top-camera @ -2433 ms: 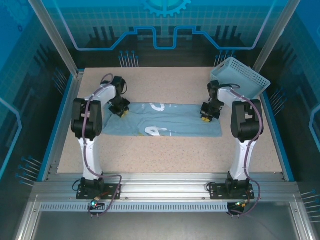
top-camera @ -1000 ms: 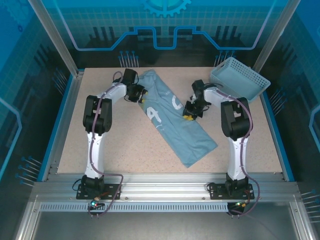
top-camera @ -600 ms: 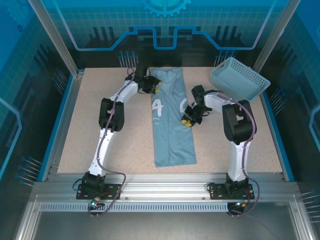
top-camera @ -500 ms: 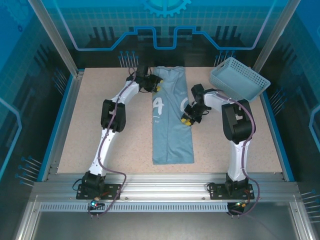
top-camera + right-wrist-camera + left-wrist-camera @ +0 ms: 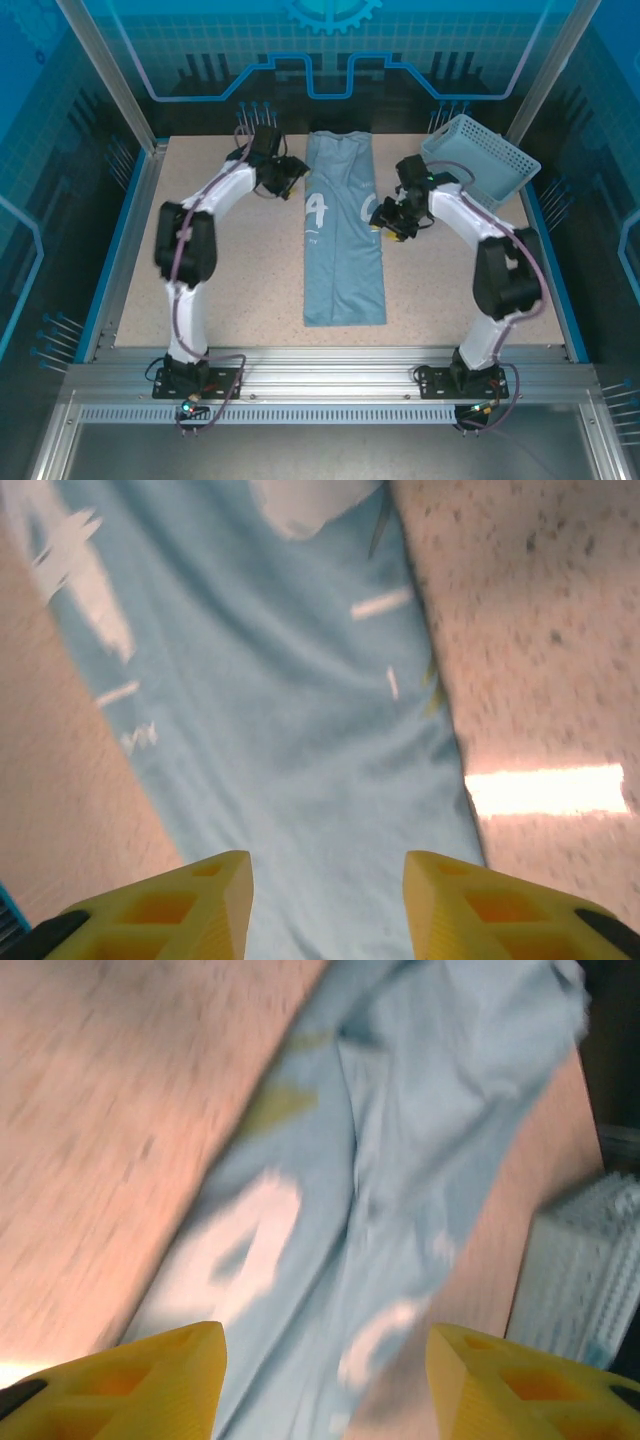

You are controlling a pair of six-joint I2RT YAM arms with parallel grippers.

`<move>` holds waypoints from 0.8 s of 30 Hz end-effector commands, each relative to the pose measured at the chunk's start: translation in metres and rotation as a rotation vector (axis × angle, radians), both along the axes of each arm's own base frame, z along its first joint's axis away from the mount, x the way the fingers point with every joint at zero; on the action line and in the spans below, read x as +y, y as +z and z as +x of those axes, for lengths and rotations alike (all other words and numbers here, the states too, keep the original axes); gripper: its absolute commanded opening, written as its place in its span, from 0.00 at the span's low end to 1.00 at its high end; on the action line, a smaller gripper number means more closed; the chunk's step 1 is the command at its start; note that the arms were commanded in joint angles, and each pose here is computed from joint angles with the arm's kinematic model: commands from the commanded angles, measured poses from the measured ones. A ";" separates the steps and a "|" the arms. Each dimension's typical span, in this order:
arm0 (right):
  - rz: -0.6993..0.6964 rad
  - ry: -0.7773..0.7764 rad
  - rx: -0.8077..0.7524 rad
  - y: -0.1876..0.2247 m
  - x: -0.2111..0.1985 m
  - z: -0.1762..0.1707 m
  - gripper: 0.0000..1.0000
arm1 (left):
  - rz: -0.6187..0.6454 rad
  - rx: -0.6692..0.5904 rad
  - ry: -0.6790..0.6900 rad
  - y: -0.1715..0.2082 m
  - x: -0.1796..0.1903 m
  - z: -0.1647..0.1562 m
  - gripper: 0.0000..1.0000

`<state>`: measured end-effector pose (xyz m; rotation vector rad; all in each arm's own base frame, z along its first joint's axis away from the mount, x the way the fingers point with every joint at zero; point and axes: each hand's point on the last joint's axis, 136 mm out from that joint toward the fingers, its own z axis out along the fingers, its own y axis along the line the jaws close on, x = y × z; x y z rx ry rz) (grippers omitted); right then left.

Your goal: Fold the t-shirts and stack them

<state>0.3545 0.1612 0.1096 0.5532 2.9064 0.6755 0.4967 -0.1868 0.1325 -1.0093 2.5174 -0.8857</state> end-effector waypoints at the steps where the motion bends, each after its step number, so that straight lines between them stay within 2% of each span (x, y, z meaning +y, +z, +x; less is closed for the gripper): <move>1: 0.026 0.091 0.115 -0.020 0.000 -0.058 0.46 | 0.021 0.216 -0.188 -0.043 -0.007 -0.124 0.57; 3: 0.079 0.119 0.156 -0.024 0.004 -0.086 0.50 | -0.023 0.284 -0.278 -0.055 -0.014 -0.189 0.58; 5: 0.147 0.164 0.196 -0.030 0.013 -0.113 0.53 | -0.064 0.298 -0.409 -0.056 -0.031 -0.243 0.66; 7: 0.168 0.208 0.235 -0.039 0.017 -0.133 0.54 | -0.031 0.309 -0.532 -0.060 -0.042 -0.283 0.66; 9: 0.160 0.235 0.284 -0.052 0.018 -0.152 0.54 | -0.008 0.377 -0.575 -0.076 -0.045 -0.312 0.67; 11: 0.173 0.232 0.326 -0.063 0.020 -0.169 0.54 | -0.009 0.417 -0.572 -0.088 -0.044 -0.325 0.66; 16: 0.158 0.202 0.363 -0.074 0.015 -0.185 0.55 | -0.038 0.422 -0.589 -0.097 -0.059 -0.325 0.61; 21: 0.138 0.176 0.384 -0.078 0.010 -0.195 0.53 | 0.045 0.478 -0.643 -0.110 -0.061 -0.340 0.53; 24: 0.152 0.160 0.374 -0.082 0.011 -0.197 0.51 | 0.043 0.480 -0.642 -0.114 -0.065 -0.342 0.50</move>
